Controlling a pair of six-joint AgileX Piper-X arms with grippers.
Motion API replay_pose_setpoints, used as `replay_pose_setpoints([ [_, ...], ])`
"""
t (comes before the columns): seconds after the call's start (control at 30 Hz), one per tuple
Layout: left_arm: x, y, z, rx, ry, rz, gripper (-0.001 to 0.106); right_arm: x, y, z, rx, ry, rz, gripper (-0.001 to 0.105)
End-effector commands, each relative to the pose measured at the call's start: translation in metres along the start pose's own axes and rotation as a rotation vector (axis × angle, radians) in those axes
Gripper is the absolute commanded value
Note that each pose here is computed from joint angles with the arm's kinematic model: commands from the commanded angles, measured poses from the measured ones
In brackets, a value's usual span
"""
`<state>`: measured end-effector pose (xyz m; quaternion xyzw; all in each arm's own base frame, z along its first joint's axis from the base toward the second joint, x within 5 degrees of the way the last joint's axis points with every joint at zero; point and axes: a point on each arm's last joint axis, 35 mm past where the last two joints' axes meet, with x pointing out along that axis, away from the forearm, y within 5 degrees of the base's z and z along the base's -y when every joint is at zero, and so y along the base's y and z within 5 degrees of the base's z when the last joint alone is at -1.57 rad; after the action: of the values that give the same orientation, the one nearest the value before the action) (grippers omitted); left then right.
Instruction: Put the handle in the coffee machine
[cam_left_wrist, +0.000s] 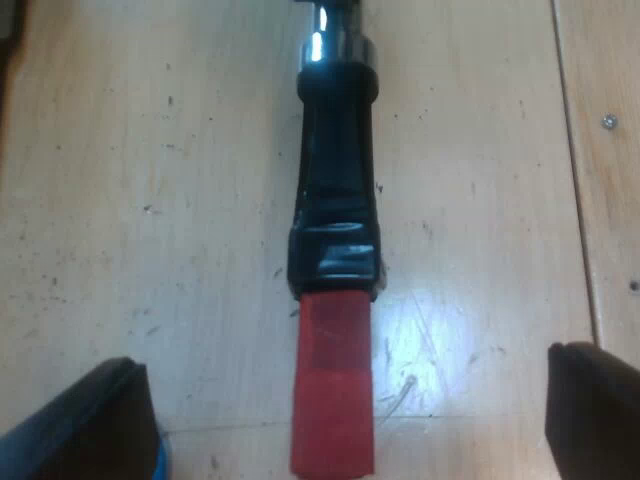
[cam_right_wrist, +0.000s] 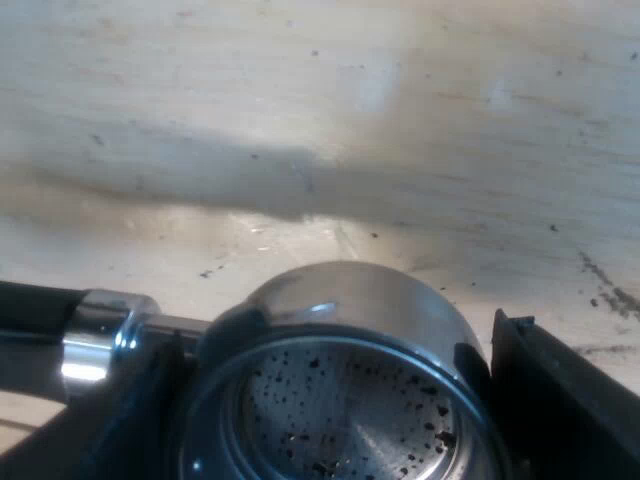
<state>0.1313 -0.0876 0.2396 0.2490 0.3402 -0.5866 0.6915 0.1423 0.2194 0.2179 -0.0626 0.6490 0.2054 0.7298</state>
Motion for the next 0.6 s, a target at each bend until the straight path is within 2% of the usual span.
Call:
replay_pose_setpoints([
  [0.03, 0.005, 0.001, 0.001, -0.001, -0.021, -0.046, 0.08, -0.016, 0.0, 0.001, -0.005, -0.039, 0.041, 0.0],
  [0.13, 0.009, 0.004, 0.002, -0.005, -0.043, -0.077, 0.08, -0.022, 0.0, 0.0, -0.006, -0.052, 0.061, 0.0],
  [0.37, 0.018, 0.012, 0.002, -0.003, -0.041, -0.079, 0.08, -0.028, 0.001, -0.002, -0.01, -0.05, 0.102, 0.0],
  [0.6, 0.023, 0.015, 0.0, 0.041, -0.022, -0.1, 0.08, -0.035, 0.0, -0.004, -0.012, -0.07, 0.116, 0.0],
])
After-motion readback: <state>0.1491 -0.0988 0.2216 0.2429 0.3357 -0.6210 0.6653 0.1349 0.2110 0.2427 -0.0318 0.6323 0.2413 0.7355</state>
